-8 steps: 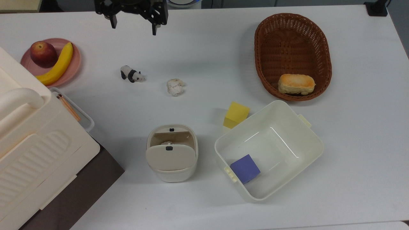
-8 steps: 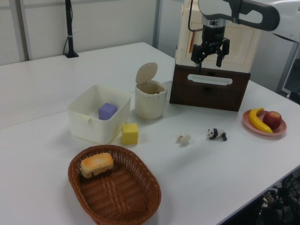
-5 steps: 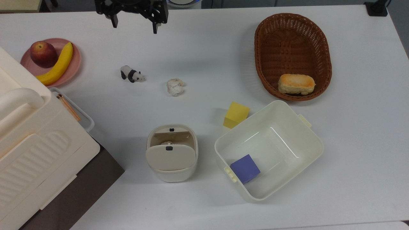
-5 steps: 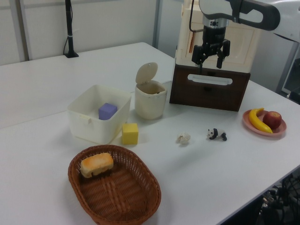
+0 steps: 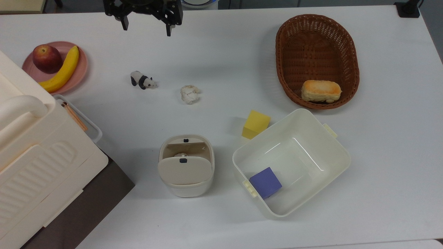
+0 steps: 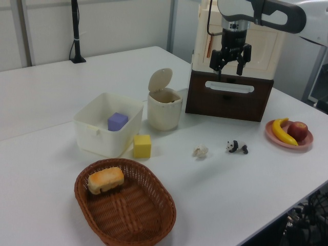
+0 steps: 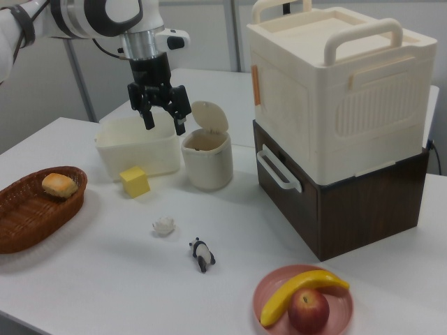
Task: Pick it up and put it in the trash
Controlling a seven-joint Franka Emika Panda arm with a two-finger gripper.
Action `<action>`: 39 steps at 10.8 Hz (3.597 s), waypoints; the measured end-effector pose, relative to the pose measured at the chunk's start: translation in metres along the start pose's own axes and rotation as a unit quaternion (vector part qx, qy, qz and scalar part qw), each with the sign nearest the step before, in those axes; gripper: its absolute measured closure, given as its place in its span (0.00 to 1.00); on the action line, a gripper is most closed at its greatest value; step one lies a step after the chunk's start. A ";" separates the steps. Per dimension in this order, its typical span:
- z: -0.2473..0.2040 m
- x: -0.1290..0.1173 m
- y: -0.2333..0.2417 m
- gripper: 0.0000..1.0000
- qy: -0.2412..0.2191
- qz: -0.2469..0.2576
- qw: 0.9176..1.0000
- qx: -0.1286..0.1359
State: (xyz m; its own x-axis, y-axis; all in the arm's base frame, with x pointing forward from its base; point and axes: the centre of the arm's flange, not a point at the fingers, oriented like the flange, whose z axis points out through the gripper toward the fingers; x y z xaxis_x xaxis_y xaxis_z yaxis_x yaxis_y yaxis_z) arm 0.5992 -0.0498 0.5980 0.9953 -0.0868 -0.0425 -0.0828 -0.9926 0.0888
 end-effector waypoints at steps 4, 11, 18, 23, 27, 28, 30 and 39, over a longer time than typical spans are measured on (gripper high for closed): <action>-0.002 -0.001 -0.002 0.00 0.002 -0.002 1.000 0.011; -0.002 -0.001 -0.002 0.00 0.002 -0.003 1.000 0.011; -0.001 -0.001 0.011 0.00 0.001 0.006 1.000 0.011; 0.003 0.000 0.018 0.00 -0.002 -0.039 0.999 0.012; 0.006 0.000 0.025 0.00 -0.004 -0.042 0.999 0.015; 0.006 0.000 0.024 0.00 -0.004 -0.045 0.999 0.016; 0.013 0.002 0.024 0.00 -0.010 -0.086 0.996 0.017; 0.176 0.033 0.004 0.01 -0.065 -0.186 0.980 0.011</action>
State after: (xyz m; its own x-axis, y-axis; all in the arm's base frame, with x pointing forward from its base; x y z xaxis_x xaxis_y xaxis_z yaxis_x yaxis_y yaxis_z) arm 0.6227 -0.0717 0.4216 0.9423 0.2728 -0.1939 0.2822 -0.9591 0.0224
